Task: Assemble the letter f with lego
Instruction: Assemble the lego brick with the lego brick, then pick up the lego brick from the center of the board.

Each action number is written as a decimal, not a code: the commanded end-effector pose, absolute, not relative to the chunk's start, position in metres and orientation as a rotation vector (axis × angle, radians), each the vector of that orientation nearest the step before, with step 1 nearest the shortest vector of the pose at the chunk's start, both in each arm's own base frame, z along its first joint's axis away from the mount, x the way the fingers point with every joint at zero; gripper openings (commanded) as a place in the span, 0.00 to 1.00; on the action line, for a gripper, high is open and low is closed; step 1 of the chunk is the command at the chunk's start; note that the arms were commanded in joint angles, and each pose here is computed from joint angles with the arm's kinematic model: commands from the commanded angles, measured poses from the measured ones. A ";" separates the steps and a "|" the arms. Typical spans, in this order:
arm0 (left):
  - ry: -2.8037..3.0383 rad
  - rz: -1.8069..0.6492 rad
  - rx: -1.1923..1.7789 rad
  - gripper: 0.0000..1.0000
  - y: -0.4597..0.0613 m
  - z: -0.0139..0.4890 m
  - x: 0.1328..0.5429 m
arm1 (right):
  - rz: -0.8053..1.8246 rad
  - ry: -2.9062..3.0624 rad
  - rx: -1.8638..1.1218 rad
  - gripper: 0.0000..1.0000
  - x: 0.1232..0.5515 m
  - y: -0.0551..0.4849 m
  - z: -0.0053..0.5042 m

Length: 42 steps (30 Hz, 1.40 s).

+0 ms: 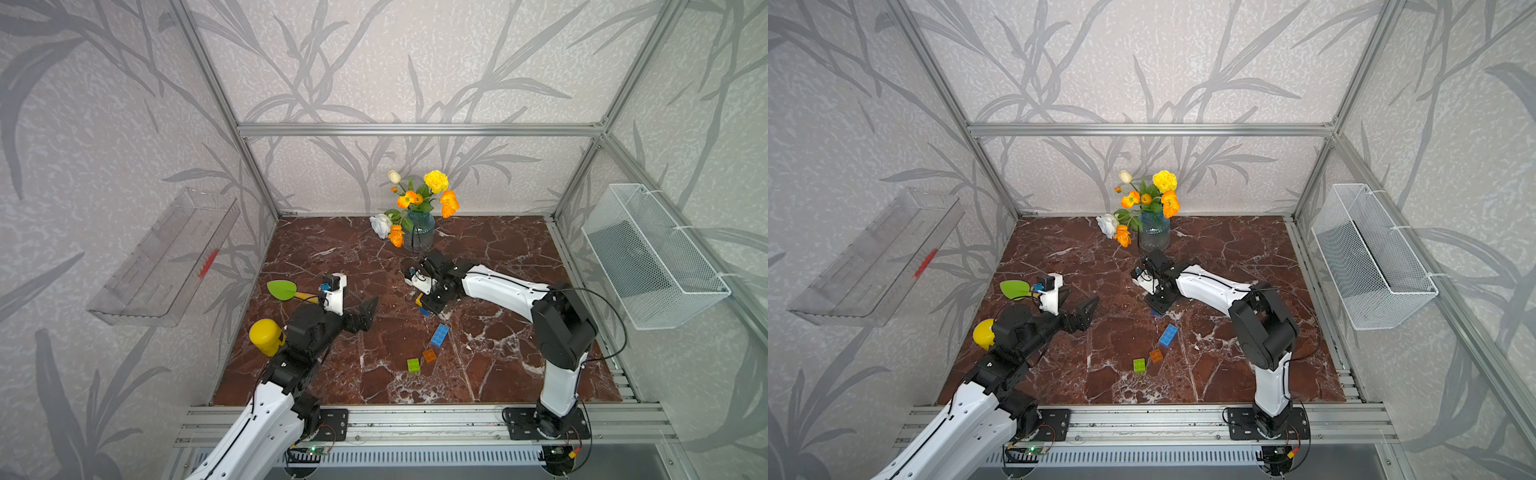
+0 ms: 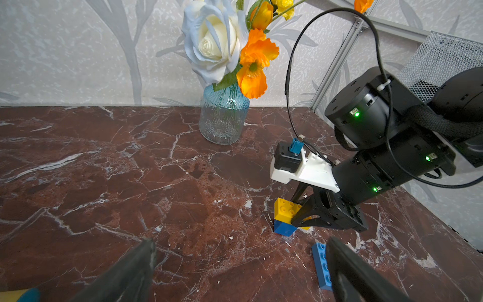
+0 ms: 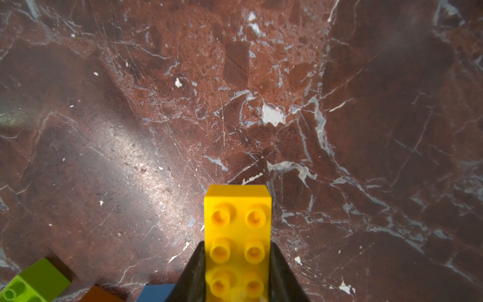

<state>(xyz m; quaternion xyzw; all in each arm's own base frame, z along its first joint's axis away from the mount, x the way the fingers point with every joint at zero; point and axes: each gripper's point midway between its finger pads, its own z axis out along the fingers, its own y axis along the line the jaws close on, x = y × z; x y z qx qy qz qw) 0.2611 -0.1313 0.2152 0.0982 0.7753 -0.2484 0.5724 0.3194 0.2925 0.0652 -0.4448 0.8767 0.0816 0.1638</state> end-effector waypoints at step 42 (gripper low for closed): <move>1.860 -0.782 0.332 0.99 -0.164 0.191 0.255 | 0.282 2.481 -0.954 0.50 0.269 0.260 0.124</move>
